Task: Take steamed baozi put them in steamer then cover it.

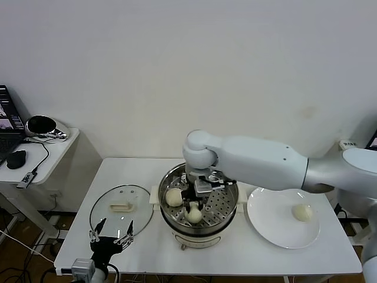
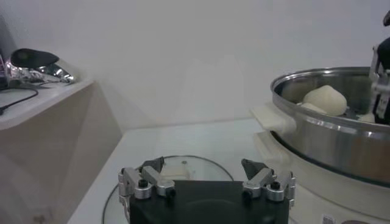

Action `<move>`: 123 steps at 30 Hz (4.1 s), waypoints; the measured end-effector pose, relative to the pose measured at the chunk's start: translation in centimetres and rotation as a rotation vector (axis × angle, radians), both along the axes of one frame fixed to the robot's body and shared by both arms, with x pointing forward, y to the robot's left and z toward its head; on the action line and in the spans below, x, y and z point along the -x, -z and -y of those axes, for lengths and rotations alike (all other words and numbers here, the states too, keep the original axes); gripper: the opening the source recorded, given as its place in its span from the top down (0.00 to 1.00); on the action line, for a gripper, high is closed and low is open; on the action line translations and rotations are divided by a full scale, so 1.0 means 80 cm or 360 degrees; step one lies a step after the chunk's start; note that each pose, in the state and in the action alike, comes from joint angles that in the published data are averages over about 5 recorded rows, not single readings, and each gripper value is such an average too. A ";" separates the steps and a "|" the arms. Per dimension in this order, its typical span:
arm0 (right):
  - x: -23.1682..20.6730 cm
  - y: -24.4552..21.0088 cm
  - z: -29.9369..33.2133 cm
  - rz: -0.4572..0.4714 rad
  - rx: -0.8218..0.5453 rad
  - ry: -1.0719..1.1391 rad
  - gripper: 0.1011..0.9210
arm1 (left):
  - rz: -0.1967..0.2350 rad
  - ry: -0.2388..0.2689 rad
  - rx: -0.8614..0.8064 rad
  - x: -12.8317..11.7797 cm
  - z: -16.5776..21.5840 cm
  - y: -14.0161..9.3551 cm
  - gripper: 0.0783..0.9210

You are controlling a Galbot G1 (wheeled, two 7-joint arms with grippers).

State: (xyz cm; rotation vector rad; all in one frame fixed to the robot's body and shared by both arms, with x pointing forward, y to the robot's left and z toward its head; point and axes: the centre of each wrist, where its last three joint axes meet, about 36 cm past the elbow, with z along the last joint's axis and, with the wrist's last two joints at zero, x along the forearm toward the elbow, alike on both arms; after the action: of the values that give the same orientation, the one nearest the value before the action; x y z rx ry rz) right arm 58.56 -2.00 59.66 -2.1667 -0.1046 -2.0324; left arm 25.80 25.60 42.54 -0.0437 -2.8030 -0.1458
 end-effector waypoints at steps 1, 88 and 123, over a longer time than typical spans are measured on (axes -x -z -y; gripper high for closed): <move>0.001 0.000 0.001 -0.0002 0.0000 0.0003 0.55 | 0.0000 0.0000 0.0000 0.000 0.000 0.000 0.12; -0.027 0.180 0.581 0.0169 -0.0027 0.2788 0.12 | -0.0179 0.0048 -0.0033 0.008 -0.015 0.033 0.12; -0.035 0.050 0.542 0.0142 -0.0213 0.2770 0.36 | -0.0132 0.0059 -0.0069 -0.004 -0.012 0.031 0.12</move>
State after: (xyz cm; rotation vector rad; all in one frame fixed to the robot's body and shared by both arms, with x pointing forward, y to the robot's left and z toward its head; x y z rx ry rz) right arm 61.40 -45.32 55.62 -2.0478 2.5252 -2.3624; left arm 26.12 26.59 40.04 -0.0899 -2.7164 -0.2084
